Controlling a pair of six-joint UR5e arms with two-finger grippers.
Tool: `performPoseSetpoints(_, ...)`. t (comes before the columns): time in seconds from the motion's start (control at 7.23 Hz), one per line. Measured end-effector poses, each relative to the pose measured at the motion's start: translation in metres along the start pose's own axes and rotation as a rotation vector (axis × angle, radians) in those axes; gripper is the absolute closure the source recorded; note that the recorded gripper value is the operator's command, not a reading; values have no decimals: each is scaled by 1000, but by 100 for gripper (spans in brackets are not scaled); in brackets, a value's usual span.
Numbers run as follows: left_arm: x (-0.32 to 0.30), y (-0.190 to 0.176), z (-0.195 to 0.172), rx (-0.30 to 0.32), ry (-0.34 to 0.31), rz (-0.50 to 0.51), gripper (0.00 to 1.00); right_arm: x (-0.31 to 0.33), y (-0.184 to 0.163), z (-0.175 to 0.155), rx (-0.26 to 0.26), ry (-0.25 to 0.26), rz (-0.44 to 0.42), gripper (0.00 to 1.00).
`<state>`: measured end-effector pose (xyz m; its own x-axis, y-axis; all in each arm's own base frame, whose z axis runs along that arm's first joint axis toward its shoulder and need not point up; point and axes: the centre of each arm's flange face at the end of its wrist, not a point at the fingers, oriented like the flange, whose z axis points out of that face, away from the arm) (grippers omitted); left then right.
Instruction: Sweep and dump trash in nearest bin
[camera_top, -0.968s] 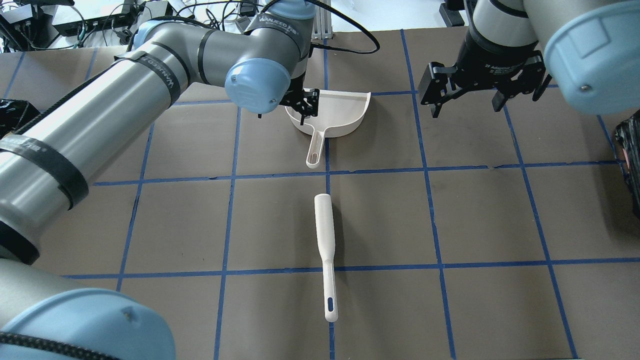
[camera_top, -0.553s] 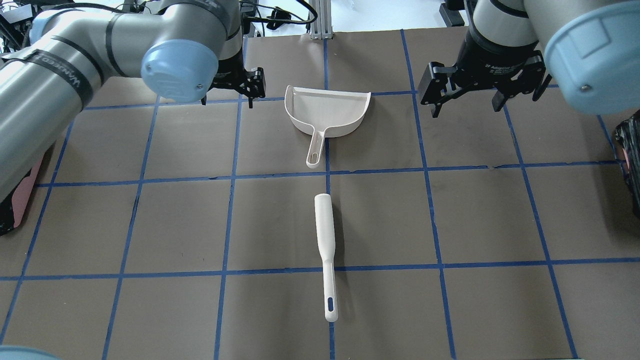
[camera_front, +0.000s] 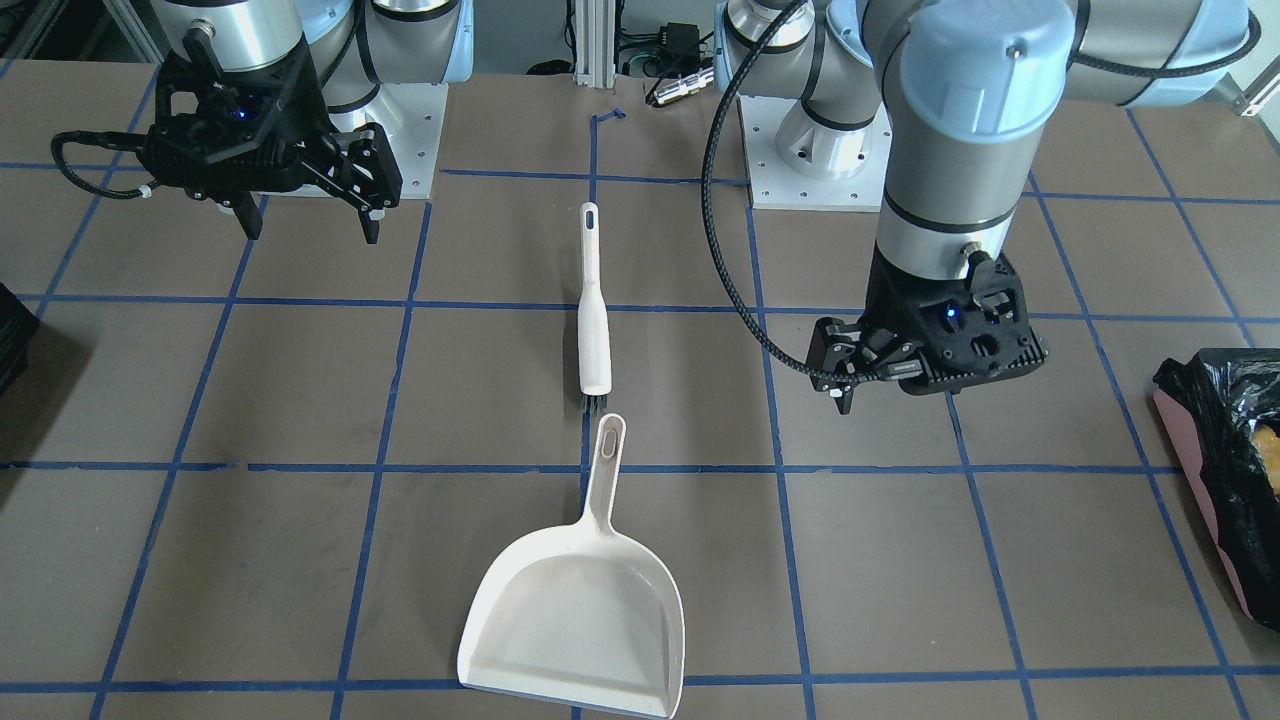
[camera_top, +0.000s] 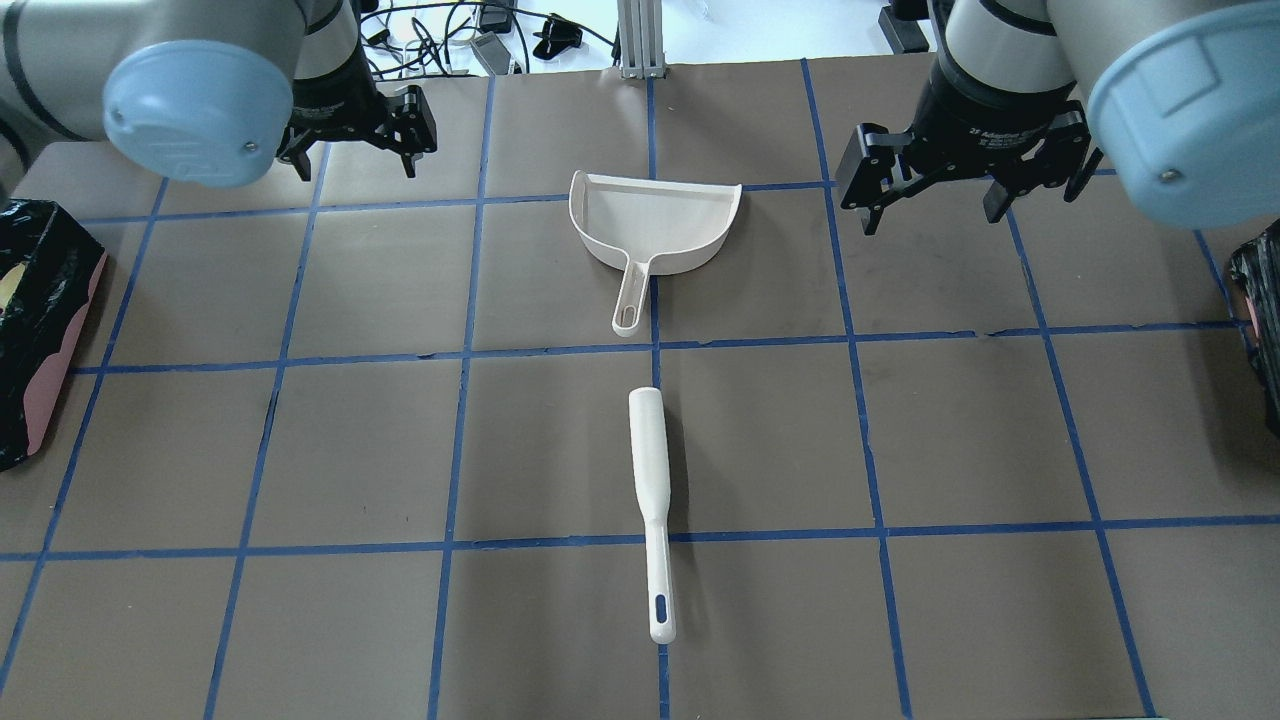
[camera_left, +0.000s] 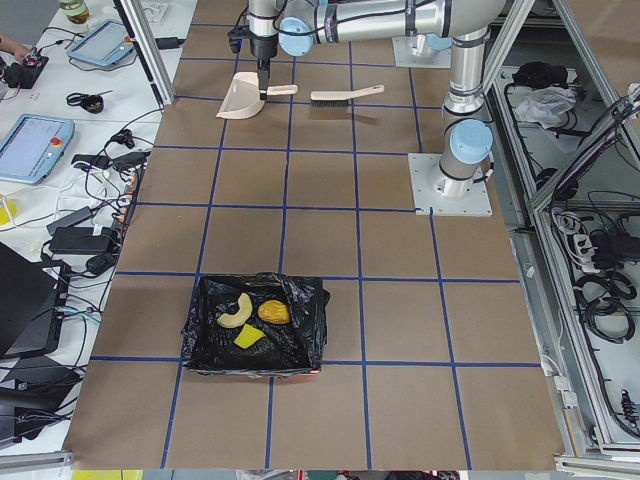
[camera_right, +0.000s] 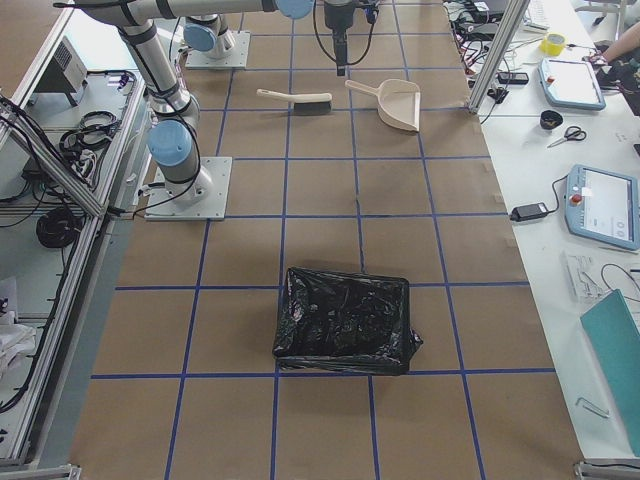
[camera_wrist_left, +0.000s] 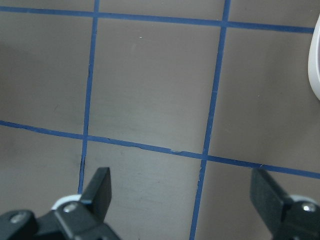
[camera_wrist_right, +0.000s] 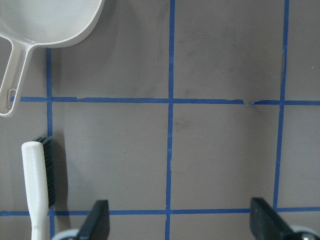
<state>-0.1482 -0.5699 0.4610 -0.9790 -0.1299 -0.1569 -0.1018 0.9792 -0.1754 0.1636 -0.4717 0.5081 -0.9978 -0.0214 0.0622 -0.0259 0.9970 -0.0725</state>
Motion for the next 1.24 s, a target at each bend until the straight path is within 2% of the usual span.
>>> performPoseSetpoints(0.28,1,32,-47,-8,107,3,0,0,0,0,0,0,0,0)
performPoseSetpoints(0.41,-1,46,-59,-28,131,6,0,0,0,0,1,0,0,0)
performPoseSetpoints(0.83,-5,67,-64,-71,128,13,0,0,0,0,0,0,0,0)
performPoseSetpoints(1.24,-10,69,-57,-106,120,7,0,0,0,0,0,0,0,0)
